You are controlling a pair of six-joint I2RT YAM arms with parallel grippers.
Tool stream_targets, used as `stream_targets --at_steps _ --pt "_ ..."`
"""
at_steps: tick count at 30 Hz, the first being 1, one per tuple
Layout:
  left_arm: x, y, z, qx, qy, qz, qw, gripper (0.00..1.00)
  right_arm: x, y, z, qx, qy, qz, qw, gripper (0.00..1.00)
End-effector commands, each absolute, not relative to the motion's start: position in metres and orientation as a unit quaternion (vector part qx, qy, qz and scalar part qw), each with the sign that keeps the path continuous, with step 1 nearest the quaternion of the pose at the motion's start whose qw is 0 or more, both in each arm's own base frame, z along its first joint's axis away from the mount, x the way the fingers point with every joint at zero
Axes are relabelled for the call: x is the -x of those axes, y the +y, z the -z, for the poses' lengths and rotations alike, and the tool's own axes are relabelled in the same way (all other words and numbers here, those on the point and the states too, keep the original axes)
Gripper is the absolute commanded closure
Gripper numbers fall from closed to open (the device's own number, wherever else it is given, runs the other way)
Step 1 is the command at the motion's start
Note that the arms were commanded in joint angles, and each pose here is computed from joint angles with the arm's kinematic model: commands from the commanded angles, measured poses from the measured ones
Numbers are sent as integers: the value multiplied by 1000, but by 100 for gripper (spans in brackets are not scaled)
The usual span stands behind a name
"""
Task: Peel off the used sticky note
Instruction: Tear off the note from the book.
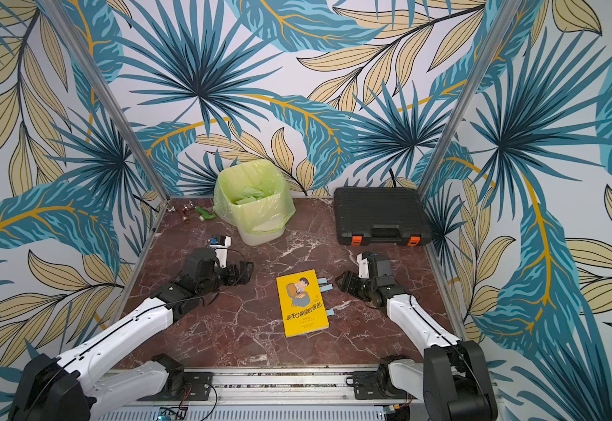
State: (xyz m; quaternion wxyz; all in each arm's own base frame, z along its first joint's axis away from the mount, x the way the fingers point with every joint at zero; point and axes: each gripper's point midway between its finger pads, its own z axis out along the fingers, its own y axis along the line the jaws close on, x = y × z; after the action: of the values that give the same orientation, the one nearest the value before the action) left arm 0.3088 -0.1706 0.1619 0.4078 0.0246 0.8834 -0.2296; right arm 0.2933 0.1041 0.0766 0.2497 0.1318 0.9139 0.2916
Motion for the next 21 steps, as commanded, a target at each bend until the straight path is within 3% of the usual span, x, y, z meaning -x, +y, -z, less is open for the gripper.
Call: stream_targets --at_steps 1,11,21 --pt "-309 -183 -161 -28 887 241 393 0 -295 119 -66 -118 906 -333 235 43" --pt "-308 -192 -139 -26 901 230 367 0 -310 133 -38 -114 899 -367 209 52" --pt "-310 -188 -122 -12 912 210 352 0 -316 149 -29 -100 894 -393 191 78"
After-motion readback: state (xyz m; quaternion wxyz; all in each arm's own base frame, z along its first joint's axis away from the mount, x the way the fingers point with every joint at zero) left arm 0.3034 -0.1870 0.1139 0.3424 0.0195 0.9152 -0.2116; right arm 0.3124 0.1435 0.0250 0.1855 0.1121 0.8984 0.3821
